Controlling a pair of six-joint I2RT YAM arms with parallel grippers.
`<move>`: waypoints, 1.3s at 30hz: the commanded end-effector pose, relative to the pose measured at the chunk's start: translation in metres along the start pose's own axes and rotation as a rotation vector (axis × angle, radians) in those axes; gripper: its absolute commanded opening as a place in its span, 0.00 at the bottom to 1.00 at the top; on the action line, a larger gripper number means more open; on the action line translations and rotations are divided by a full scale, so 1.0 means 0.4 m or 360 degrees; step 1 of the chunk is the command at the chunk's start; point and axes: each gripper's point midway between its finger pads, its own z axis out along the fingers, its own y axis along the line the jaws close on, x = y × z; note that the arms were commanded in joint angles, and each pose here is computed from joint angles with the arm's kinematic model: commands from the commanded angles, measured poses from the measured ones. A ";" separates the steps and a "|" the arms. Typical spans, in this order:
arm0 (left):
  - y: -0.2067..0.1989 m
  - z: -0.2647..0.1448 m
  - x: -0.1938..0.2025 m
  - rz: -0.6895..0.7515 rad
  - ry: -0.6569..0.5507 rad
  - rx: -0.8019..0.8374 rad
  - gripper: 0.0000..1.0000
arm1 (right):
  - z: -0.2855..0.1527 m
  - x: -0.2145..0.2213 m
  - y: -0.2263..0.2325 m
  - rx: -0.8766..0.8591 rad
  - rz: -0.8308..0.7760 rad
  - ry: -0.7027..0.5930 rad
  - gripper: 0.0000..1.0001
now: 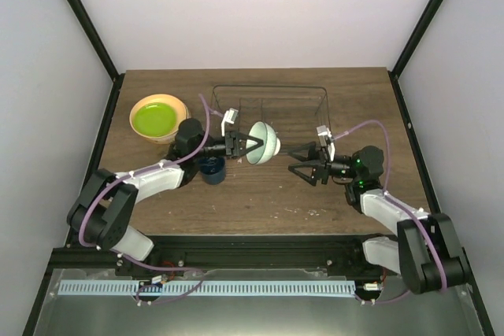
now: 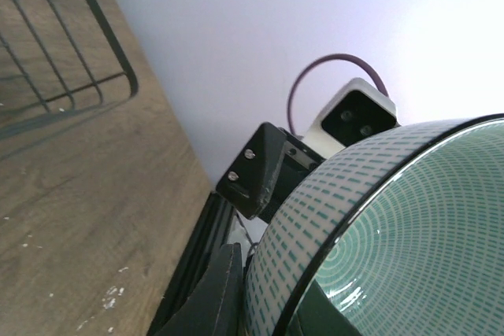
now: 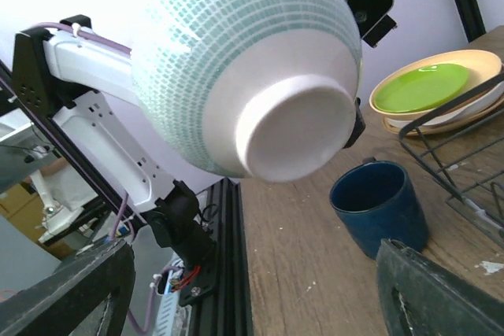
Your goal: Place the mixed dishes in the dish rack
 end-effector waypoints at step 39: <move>-0.077 0.015 0.038 0.0058 -0.0005 0.0357 0.00 | 0.027 -0.029 0.038 -0.0166 -0.0191 -0.0032 0.85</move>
